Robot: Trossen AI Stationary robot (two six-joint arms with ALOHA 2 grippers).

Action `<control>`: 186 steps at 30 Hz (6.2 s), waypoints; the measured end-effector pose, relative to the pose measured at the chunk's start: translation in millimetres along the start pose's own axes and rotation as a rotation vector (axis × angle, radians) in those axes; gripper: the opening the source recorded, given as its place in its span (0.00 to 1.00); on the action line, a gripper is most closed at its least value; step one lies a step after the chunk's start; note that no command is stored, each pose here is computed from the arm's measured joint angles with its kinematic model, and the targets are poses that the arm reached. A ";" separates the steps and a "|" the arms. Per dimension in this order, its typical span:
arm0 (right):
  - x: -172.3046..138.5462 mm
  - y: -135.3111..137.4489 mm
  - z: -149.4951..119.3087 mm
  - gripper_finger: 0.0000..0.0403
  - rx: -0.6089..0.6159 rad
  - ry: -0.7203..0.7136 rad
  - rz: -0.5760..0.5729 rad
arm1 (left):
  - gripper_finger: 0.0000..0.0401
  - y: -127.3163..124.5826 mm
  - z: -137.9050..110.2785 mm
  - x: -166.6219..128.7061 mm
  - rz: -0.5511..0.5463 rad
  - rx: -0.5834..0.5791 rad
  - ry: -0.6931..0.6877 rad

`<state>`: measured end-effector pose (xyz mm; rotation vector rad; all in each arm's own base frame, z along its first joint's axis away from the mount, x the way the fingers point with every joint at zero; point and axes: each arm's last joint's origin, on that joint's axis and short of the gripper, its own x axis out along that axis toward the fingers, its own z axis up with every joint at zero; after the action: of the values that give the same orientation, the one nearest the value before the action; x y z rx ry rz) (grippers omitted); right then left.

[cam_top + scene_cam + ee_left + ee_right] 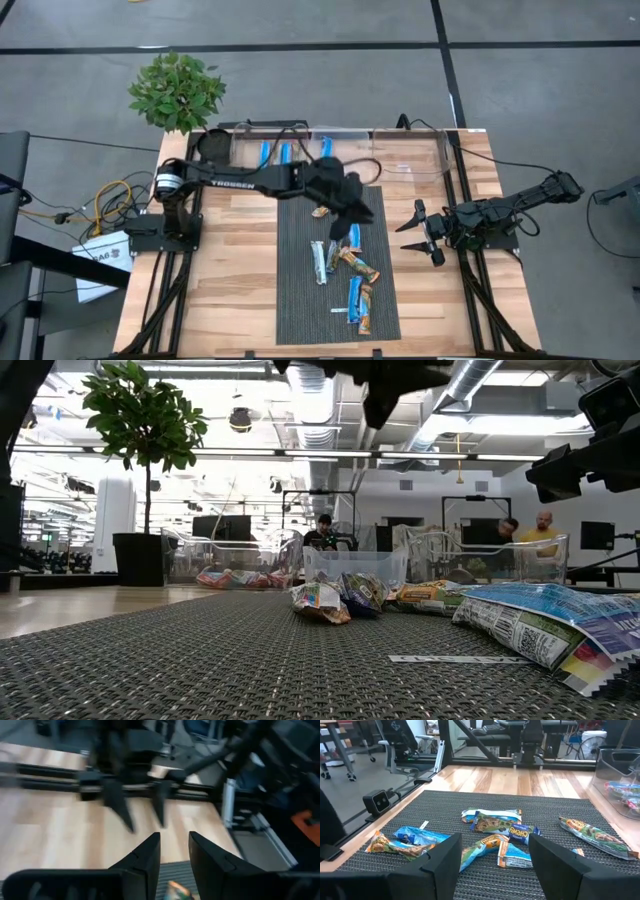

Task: Pick and place Granola Bars by type
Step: Put the blue granola bar into the middle transparent bin

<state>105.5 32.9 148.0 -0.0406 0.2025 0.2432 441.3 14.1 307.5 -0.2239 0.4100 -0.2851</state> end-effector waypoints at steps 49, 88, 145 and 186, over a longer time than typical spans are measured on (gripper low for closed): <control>0.0 0.0 0.0 0.55 0.000 0.000 0.000 | 0.23 -119.3 -74.4 -12.7 0.735 -0.467 0.358; 0.0 0.0 0.5 0.55 0.000 -0.005 0.000 | 0.58 -57.3 -136.2 64.1 0.725 -0.893 0.382; 0.0 0.0 0.0 0.55 0.000 0.000 0.000 | 0.09 -45.7 -163.6 85.6 0.687 -0.770 0.508; 0.0 0.0 0.0 0.55 0.000 0.000 0.000 | 0.09 -53.3 33.6 47.3 0.775 -0.223 -0.002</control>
<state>105.5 32.9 148.0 -0.0408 0.2028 0.2431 485.0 -45.5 335.0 -0.2669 0.4969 0.5241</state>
